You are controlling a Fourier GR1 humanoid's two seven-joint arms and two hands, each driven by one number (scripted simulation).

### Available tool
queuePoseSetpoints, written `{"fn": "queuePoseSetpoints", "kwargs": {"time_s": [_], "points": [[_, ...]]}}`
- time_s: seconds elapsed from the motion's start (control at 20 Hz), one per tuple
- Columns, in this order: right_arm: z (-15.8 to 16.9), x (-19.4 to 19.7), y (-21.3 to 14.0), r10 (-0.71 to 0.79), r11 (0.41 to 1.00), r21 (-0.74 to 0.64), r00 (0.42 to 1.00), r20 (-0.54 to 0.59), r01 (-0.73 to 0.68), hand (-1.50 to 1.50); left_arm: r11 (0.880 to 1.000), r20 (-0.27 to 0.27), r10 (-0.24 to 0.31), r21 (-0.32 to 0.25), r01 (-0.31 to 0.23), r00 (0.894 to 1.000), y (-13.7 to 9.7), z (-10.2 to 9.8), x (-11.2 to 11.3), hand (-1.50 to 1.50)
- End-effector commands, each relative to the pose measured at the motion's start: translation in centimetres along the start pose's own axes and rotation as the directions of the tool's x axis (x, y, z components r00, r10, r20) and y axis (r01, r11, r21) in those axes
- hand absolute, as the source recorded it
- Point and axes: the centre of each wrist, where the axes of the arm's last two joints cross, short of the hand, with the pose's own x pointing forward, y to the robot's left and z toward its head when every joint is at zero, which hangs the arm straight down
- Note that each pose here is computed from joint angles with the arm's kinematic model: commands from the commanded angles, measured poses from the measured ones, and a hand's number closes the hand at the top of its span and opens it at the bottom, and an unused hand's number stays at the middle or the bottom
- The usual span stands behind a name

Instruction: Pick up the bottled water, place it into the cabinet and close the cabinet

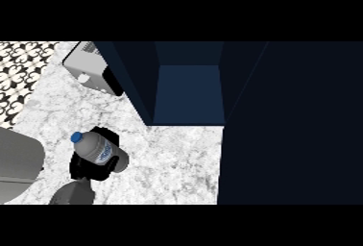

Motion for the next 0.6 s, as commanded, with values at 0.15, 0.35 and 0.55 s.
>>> {"fn": "queuePoseSetpoints", "kwargs": {"time_s": [0.15,0.35,0.55], "points": [[-1.4,0.4,0.9,-0.003,1.000,0.015,1.000,0.004,0.003,-1.50,0.998,0.040,-0.049,-0.048,0.051,0.998,-6.5,-1.7,2.0,1.50],[0.0,-1.2,0.6,-0.030,1.000,0.003,1.000,-0.011,0.030,-1.50,0.995,0.067,-0.072,-0.063,0.076,0.995,-11.2,-3.8,2.6,1.50],[-1.6,-1.5,1.2,-0.028,1.000,0.007,1.000,-0.002,0.028,-1.50,0.986,0.071,-0.146,-0.067,0.150,0.987,-15.1,-6.5,2.7,1.50]]}}
